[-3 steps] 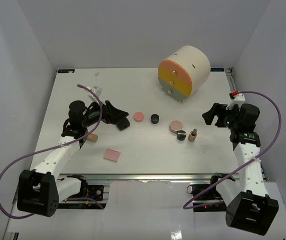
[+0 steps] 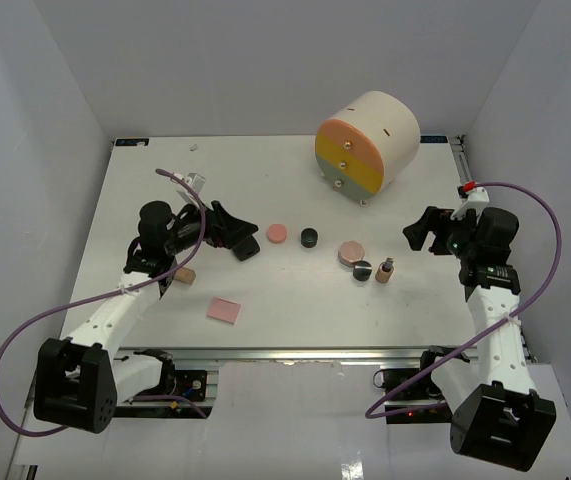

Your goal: Organize the makeup

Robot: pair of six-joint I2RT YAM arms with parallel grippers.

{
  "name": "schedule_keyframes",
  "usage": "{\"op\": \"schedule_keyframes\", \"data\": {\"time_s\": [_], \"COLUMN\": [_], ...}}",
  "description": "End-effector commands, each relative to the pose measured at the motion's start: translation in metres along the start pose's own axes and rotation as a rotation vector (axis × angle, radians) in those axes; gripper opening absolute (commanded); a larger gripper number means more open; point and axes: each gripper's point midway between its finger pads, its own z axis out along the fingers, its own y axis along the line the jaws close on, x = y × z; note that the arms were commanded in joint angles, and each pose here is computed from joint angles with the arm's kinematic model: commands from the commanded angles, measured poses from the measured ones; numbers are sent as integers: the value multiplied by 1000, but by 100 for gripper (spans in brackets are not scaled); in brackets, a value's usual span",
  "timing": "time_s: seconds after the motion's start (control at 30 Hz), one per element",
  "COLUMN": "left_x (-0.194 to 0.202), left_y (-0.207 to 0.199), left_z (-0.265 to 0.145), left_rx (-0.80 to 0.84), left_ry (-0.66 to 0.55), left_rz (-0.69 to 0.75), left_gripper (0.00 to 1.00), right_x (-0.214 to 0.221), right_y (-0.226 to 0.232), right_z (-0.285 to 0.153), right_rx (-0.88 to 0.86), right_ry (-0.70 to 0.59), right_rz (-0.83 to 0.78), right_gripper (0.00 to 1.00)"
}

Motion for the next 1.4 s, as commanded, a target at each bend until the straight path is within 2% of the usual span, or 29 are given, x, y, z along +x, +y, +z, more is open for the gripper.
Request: {"op": "schedule_keyframes", "data": {"time_s": [0.0, 0.2, 0.23, 0.4, 0.47, 0.53, 0.63, 0.7, 0.9, 0.93, 1.07, 1.37], "left_x": [-10, -27, -22, -49, -47, -67, -78, -67, -93, -86, -94, -87], "left_y": [-20, -43, -41, -50, -40, -44, -41, -32, -37, -31, -30, -22], "left_z": [17, 66, 76, 126, 149, 169, 201, 225, 280, 289, 307, 324], "left_rx": [56, 104, 102, 98, 73, 59, 52, 36, 25, 9, -12, -52], "left_ry": [-2, 25, 47, 32, 49, 21, 15, 40, -16, -5, -42, -65], "left_rz": [-9, -35, -57, -77, -93, -87, -102, -137, -159, -175, -192, -201], "left_gripper": [98, 98, 98, 97, 94, 90, 85, 83, 69, 67, 60, 56], "right_x": [-22, 12, 13, 12, 12, 12, 12, 12, 12, 12, 12, 11], "right_y": [26, 79, 82, 85, 86, 86, 88, 91, 94, 94, 95, 99], "right_z": [-11, -34, -36, -38, -38, -37, -38, -39, -41, -41, -42, -45], "right_rx": [-148, -506, -522, -548, -561, -565, -578, -590, -610, -611, -618, -634], "right_ry": [-88, -158, -163, -130, -124, -121, -124, -130, -138, -139, -146, -152], "right_rz": [-181, -529, -538, -521, -510, -501, -491, -492, -498, -500, -509, -508], "right_gripper": [90, 90, 90, 90, 90, 90, 94, 98, 88, 86, 82, 80]}}
